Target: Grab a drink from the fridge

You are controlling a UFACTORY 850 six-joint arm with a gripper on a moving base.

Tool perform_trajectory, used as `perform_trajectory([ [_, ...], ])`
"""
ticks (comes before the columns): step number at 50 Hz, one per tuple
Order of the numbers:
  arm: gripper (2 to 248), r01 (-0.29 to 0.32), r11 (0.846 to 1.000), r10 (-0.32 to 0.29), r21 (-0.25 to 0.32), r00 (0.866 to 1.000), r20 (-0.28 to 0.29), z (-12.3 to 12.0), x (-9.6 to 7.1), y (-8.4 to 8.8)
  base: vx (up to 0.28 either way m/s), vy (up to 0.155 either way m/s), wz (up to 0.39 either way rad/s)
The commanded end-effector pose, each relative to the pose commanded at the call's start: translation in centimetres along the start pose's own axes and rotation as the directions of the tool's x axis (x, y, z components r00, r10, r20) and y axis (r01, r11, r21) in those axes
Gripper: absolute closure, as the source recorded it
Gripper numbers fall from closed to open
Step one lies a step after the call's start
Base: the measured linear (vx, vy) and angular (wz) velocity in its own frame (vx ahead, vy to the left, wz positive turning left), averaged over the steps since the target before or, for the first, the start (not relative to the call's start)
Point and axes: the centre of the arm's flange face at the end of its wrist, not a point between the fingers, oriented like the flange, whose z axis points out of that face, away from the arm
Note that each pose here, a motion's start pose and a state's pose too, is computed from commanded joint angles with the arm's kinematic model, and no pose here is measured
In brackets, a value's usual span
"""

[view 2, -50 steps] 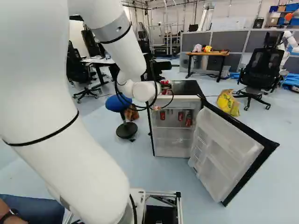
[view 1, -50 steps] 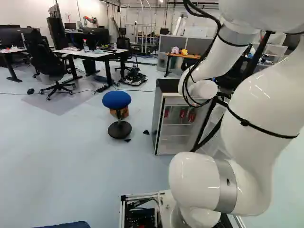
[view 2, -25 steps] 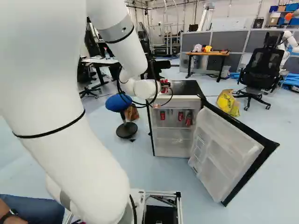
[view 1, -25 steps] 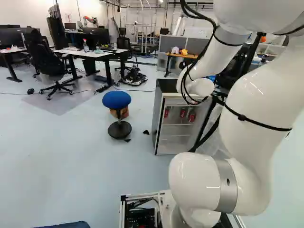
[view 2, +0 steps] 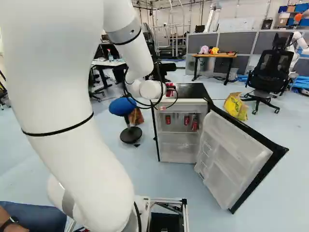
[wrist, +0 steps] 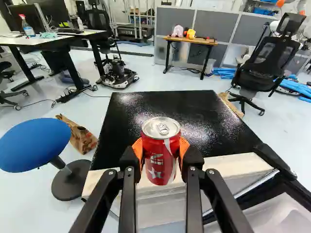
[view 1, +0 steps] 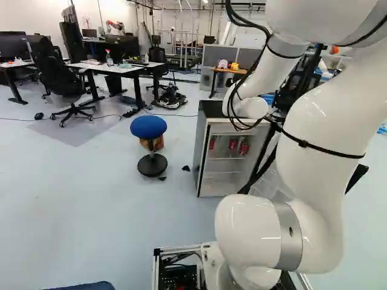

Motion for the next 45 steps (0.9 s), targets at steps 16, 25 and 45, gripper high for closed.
perform_trajectory([
  [16, 156, -0.014, 1.000, 0.014, -0.004, 1.000, 0.010, 1.5, 0.4, -0.2, 0.000, 0.000, 0.000],
  [25, 156, -0.022, 1.000, 0.022, -0.008, 1.000, 0.007, 2.4, 0.7, -0.3, 0.000, 0.000, 0.000],
  [45, 156, -0.033, 0.999, 0.033, -0.012, 0.999, -0.001, 4.5, 1.4, -0.5, 0.000, 0.000, 0.000],
])
